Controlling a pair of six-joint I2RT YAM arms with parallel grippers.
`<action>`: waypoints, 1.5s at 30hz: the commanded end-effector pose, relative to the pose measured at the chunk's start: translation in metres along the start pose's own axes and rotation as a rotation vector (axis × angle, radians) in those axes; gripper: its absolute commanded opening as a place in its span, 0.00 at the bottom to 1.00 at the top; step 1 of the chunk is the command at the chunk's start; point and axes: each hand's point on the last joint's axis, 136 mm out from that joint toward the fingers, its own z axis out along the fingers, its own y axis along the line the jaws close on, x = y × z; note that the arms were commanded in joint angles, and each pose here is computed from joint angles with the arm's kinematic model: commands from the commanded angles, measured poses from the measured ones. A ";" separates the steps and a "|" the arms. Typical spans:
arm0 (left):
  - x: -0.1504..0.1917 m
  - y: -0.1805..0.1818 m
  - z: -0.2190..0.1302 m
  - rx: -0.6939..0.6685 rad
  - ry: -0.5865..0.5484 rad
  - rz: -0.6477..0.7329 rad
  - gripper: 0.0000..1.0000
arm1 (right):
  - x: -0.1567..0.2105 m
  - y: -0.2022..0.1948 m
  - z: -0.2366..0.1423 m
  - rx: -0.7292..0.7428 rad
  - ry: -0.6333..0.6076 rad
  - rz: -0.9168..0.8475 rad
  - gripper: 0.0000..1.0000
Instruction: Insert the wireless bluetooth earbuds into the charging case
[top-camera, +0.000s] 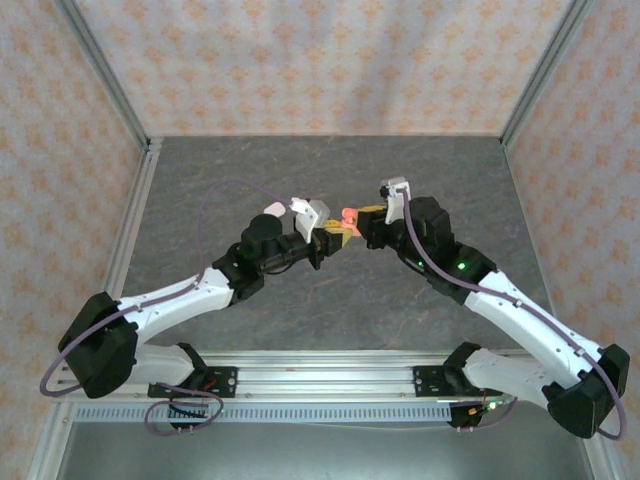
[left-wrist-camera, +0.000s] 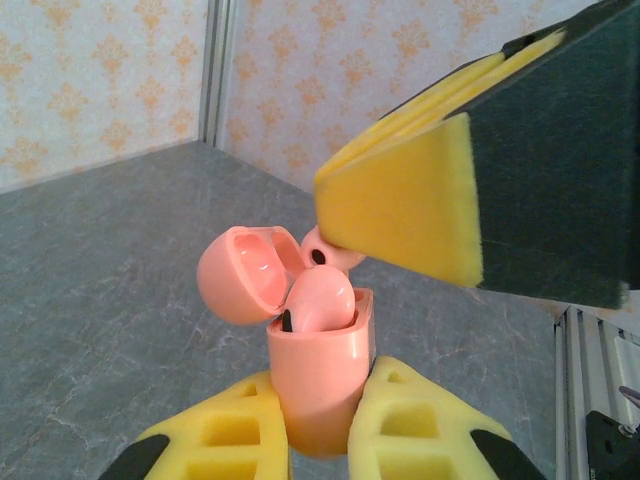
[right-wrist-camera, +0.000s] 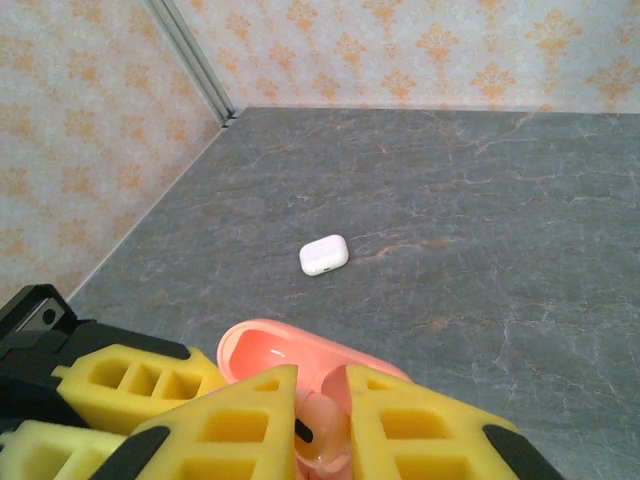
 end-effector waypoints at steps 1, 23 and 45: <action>-0.032 -0.006 0.000 0.000 -0.091 0.010 0.00 | 0.003 0.008 -0.006 -0.042 -0.002 -0.020 0.17; -0.045 -0.015 -0.007 0.039 -0.155 0.003 0.00 | 0.008 0.015 -0.012 -0.091 0.019 -0.027 0.17; -0.046 -0.024 -0.017 0.077 -0.167 0.017 0.00 | 0.003 0.020 -0.004 -0.094 0.063 0.042 0.21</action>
